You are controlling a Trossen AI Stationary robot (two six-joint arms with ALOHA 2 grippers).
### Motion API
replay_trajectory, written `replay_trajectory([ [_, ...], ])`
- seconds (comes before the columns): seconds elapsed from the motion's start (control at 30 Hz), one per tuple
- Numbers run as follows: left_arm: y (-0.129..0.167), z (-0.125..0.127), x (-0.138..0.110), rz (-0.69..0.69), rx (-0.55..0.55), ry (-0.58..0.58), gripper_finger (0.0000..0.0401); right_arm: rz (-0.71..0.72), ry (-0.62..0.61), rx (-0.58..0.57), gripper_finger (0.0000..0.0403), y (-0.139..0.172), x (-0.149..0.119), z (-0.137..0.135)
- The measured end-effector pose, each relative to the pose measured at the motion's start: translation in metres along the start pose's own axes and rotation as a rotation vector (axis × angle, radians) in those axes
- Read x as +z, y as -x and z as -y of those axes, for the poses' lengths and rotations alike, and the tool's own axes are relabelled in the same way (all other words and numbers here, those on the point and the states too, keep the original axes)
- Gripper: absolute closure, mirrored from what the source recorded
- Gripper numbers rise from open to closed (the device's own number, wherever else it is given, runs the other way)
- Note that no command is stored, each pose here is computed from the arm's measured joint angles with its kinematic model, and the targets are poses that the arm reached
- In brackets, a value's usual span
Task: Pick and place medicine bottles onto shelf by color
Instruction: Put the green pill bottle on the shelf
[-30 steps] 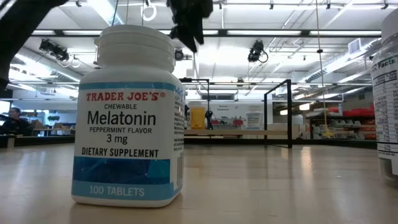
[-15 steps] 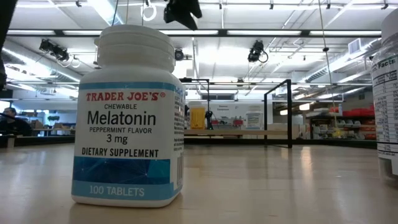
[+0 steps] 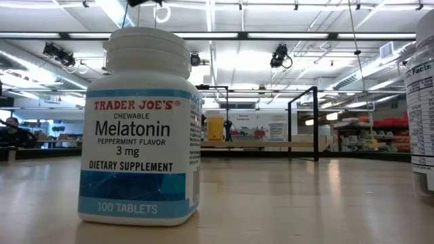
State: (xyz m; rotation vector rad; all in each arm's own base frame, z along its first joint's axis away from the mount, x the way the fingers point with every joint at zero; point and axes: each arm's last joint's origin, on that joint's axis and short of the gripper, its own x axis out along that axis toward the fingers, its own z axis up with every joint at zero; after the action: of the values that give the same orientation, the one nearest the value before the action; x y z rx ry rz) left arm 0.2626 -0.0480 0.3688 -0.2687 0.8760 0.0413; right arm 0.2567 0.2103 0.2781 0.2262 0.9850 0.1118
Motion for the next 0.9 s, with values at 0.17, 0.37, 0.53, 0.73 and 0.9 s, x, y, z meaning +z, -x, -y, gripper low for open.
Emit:
replay_trajectory([
  [0.17,0.008,0.012,-0.021,-0.009,-0.025,0.001,0.0183,-0.063,-0.03,-0.051,0.0079,-0.023,-0.006,-0.001],
  [0.37,0.012,0.022,-0.028,-0.007,-0.039,-0.007,0.0184,-0.149,-0.11,-0.098,0.0079,-0.044,-0.019,-0.005],
  [0.53,0.012,0.023,-0.028,0.015,-0.025,0.014,0.0183,-0.177,-0.164,-0.128,0.0079,-0.052,-0.029,-0.01],
  [0.73,0.012,0.023,-0.025,0.041,-0.02,0.02,0.0185,-0.181,-0.165,-0.152,0.0079,-0.05,-0.033,-0.011],
  [0.9,0.012,0.023,-0.025,0.05,-0.019,0.044,0.0186,-0.189,-0.199,-0.199,0.0083,-0.049,-0.034,-0.006],
])
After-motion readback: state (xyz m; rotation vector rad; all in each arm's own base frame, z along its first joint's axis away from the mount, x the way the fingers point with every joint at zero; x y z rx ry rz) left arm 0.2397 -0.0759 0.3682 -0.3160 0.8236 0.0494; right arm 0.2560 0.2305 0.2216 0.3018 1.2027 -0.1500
